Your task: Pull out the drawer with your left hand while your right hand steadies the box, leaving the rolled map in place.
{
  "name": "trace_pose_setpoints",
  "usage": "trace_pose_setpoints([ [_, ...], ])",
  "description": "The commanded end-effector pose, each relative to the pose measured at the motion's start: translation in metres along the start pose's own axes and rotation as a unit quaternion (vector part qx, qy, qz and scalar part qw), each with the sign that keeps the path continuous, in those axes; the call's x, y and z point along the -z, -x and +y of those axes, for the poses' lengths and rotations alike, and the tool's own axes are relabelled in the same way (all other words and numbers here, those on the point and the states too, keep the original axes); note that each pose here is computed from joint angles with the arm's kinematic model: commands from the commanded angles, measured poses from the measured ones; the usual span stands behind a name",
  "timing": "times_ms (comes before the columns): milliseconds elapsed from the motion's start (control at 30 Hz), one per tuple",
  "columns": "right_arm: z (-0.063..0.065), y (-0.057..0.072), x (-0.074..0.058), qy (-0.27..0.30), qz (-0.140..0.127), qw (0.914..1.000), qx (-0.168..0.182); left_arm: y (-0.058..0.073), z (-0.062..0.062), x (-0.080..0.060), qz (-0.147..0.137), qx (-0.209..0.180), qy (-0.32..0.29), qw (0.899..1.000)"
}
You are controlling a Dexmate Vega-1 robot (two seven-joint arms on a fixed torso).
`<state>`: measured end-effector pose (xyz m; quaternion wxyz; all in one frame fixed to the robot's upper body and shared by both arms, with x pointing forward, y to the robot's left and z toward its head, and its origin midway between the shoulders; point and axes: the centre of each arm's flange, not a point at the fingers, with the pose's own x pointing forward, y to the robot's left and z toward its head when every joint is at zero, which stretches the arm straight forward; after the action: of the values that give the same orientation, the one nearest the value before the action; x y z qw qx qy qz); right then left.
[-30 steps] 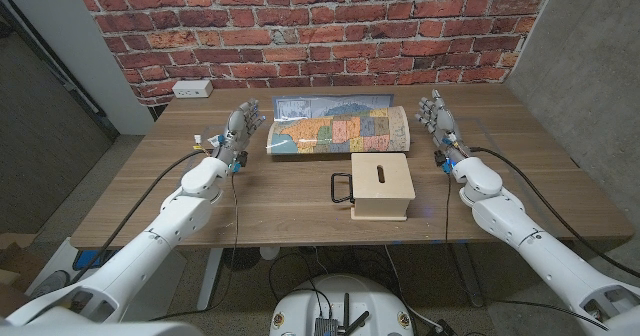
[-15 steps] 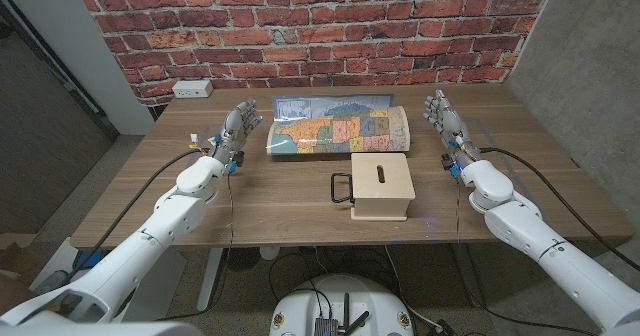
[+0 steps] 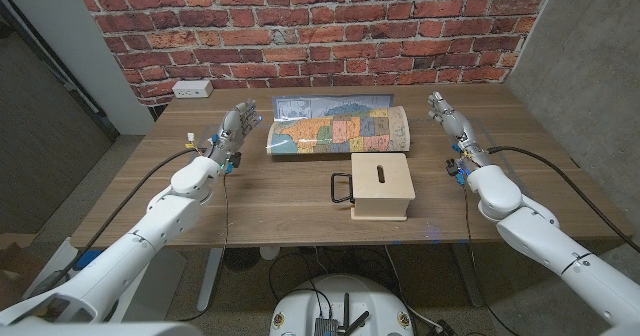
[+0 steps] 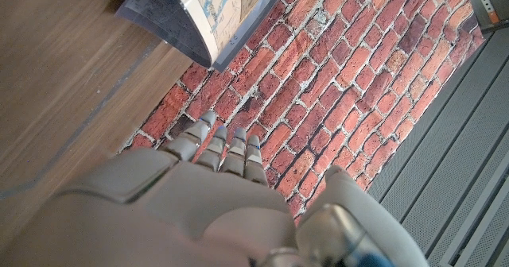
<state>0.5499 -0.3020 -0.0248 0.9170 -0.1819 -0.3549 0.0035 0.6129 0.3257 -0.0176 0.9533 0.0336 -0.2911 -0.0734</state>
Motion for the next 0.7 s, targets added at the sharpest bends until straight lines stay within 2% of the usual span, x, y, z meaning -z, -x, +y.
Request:
trace_pose_setpoints([
  [33,-0.001,0.029,-0.024,0.078,-0.021,0.9966,-0.014,0.01,0.003,-0.005,-0.003,-0.015,-0.008,1.0],
  [367,0.002,0.06,-0.035,0.131,-0.028,0.9908,-0.018,0.011,-0.002,-0.006,0.001,-0.014,-0.012,1.0],
  [700,0.011,0.081,-0.046,0.185,-0.038,0.9816,-0.027,0.011,-0.003,-0.011,0.001,-0.001,-0.027,1.0],
])
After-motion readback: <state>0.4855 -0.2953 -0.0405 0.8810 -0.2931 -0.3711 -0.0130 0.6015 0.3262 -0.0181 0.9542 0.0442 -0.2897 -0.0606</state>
